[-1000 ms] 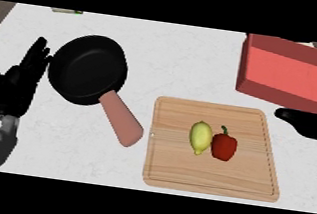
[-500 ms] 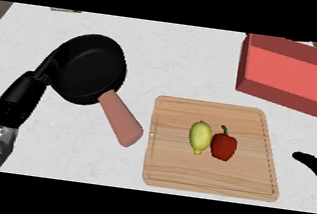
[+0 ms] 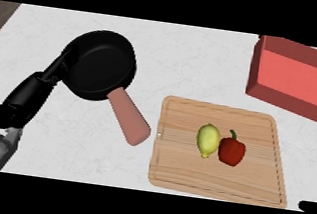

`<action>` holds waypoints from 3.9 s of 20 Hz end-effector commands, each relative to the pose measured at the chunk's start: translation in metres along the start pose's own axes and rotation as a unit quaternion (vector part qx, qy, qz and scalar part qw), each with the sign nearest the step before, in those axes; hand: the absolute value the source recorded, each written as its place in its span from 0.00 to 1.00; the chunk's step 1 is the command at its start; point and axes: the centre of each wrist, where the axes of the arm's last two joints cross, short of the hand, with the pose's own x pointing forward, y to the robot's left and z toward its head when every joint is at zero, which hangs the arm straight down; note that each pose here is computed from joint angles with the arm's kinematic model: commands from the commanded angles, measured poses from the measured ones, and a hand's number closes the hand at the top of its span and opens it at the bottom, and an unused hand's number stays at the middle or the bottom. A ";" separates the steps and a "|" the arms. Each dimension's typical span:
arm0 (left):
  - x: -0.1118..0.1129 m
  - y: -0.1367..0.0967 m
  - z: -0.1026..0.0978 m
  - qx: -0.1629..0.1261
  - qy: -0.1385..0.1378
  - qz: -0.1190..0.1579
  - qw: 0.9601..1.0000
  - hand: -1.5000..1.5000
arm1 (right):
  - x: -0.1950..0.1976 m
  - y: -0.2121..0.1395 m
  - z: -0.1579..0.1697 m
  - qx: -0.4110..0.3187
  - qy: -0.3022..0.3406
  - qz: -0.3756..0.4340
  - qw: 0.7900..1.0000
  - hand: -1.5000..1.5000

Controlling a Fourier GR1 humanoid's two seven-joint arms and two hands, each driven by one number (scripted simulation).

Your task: Pick the bell pepper from the cutting board and place it in the cardboard box

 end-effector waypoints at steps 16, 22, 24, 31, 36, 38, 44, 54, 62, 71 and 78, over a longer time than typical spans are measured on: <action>0.004 -0.012 -0.015 -0.020 -0.010 0.004 1.000 0.50 | 0.113 0.048 -0.025 0.196 0.124 0.156 0.960 0.00; -0.009 -0.008 -0.015 -0.012 -0.015 -0.002 1.000 0.50 | 0.132 0.074 -0.035 0.214 0.139 0.150 0.955 0.00; -0.011 0.006 -0.008 -0.015 0.002 0.006 1.000 0.50 | 0.136 0.084 -0.038 0.202 0.151 0.161 0.954 0.00; 0.002 0.002 -0.016 -0.013 -0.007 -0.001 1.000 0.50 | 0.137 0.102 -0.066 0.190 0.166 0.182 0.950 0.00; -0.005 0.000 -0.008 -0.005 -0.012 -0.001 1.000 0.50 | 0.127 0.122 -0.063 0.198 0.174 0.192 0.945 0.00; -0.008 0.000 -0.010 -0.012 -0.004 -0.004 1.000 0.50 | 0.136 0.114 -0.069 0.206 0.176 0.207 0.940 0.00; -0.015 0.006 0.010 -0.013 -0.001 -0.004 1.000 0.50 | 0.115 0.138 -0.073 0.201 0.189 0.207 0.939 0.00; 0.006 -0.003 -0.001 -0.004 -0.008 -0.001 1.000 0.50 | 0.086 0.150 -0.065 0.221 0.183 0.196 0.938 0.00; -0.007 0.010 -0.007 -0.008 -0.008 -0.006 1.000 0.50 | 0.093 0.165 -0.082 0.211 0.213 0.211 0.931 0.00; -0.010 -0.006 0.000 -0.007 -0.008 -0.008 1.000 0.50 | 0.066 0.168 -0.064 0.245 0.130 0.214 0.936 1.00; 0.011 -0.010 -0.011 -0.006 -0.008 -0.005 1.000 0.50 | 0.055 0.185 -0.071 0.162 0.092 0.244 0.952 1.00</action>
